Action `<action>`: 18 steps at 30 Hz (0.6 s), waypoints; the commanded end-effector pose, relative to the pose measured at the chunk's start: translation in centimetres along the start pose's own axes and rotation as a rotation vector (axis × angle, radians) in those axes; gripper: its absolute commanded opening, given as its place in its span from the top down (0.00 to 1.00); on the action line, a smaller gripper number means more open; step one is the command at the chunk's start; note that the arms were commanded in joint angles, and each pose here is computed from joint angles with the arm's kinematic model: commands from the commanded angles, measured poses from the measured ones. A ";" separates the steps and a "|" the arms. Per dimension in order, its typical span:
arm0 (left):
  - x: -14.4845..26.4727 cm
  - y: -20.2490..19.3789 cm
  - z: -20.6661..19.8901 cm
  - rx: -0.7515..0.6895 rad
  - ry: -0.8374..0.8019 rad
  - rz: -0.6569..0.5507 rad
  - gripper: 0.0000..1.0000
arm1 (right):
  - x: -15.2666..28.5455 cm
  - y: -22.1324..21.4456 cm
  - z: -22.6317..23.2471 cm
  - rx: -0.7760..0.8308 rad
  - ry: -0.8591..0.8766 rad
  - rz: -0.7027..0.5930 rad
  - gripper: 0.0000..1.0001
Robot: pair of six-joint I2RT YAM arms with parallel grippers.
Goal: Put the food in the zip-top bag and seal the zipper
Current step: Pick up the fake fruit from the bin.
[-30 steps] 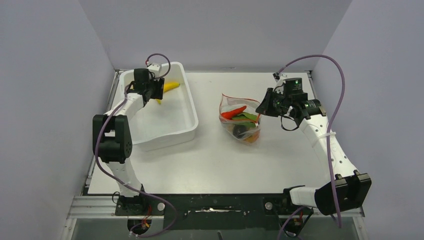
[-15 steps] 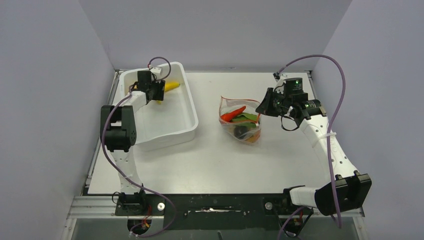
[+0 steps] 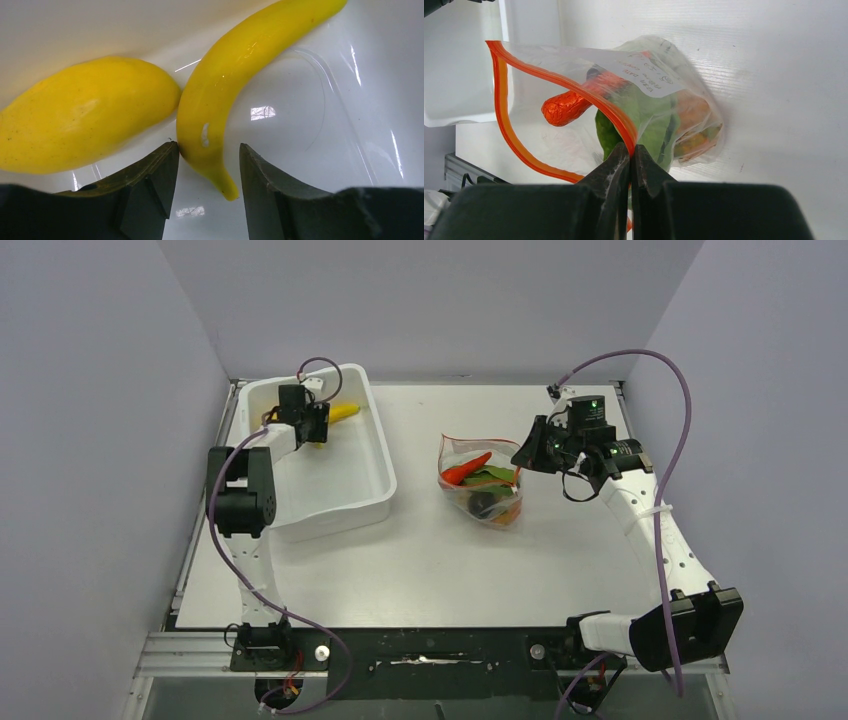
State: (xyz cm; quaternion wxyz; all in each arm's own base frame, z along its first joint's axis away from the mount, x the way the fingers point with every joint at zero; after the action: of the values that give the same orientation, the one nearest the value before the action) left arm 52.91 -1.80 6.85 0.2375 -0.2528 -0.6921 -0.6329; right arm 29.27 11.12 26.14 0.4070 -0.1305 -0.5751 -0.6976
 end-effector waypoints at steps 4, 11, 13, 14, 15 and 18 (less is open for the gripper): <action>-0.6 2.3 0.1 0.014 0.004 -0.075 0.60 | 1.4 2.5 0.6 0.030 0.020 -0.115 1.00; 0.7 2.6 -0.2 0.038 -0.002 -0.077 0.77 | 1.2 2.6 0.7 0.028 0.031 -0.122 1.00; 1.2 2.6 -0.4 0.048 -0.008 -0.081 0.79 | 1.2 2.6 0.7 0.030 0.031 -0.123 1.00; 1.4 2.6 -0.5 0.054 -0.011 -0.082 0.80 | 1.2 2.6 0.8 0.032 0.033 -0.125 1.00; 1.6 2.6 -0.5 0.059 -0.013 -0.084 0.81 | 1.2 2.5 0.8 0.032 0.032 -0.122 1.00; 2.3 2.7 -0.7 0.071 -0.016 -0.091 0.83 | 1.3 2.5 0.7 0.036 0.032 -0.124 1.00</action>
State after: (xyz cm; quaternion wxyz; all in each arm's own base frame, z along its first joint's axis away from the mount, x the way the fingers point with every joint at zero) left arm 52.69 -1.69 6.24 0.2510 -0.2449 -0.7027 -0.6191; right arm 29.44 11.20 26.29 0.4046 -0.1263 -0.5748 -0.7000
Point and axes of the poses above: each gripper's point midway between its finger pads, its own x axis back along the fingers, its own z axis along the line the jaws close on, y = z × x, the point moved 4 cm from there along x, back along the fingers, and after that the axes turned 11 degrees about x, right-handed, at the moved point
